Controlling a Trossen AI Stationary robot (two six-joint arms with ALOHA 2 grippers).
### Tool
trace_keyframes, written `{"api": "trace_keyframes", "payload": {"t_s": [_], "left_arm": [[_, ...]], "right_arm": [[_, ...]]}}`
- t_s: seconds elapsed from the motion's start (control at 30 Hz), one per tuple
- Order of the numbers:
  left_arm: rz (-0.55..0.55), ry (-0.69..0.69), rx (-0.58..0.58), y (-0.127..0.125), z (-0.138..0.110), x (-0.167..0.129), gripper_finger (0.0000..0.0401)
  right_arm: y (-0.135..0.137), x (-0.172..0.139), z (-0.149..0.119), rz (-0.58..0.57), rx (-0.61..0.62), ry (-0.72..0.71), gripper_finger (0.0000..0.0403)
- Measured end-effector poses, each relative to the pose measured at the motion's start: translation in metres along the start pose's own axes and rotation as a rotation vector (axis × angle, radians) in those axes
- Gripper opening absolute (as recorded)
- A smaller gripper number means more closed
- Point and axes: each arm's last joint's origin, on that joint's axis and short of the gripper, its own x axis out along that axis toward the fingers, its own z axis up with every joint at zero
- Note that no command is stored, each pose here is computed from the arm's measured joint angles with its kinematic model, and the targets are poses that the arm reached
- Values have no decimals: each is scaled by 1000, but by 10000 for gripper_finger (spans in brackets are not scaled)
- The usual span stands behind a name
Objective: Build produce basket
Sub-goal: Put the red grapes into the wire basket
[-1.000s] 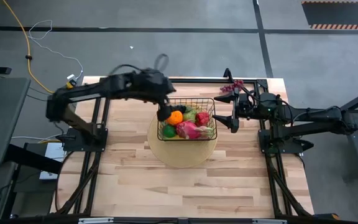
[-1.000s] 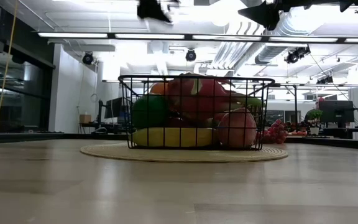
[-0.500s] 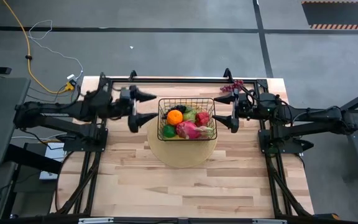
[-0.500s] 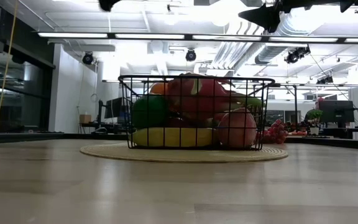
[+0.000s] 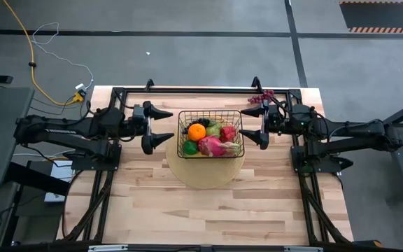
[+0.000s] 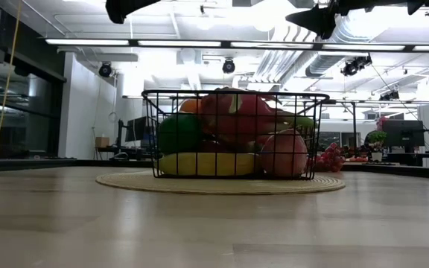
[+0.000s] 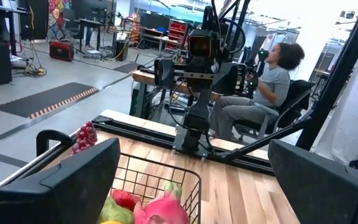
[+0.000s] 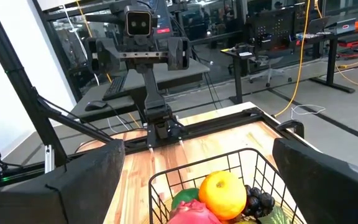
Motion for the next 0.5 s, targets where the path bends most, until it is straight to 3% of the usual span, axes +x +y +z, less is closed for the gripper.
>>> {"api": "trace_keyframes", "payload": {"t_s": [0.17, 0.23, 0.33, 0.5], "left_arm": [[1, 1, 0, 0, 0, 0, 400], [1, 1, 0, 0, 0, 0, 400], [2, 1, 0, 0, 0, 0, 400], [4, 9, 1, 0, -1, 0, 400]], "right_arm": [[-1, 0, 0, -49, 58, -13, 399], [-7, 0, 2, -218, 177, -51, 399], [-23, -1, 6, -568, 366, -116, 399], [-68, -6, 10, -983, 508, -93, 399]]}}
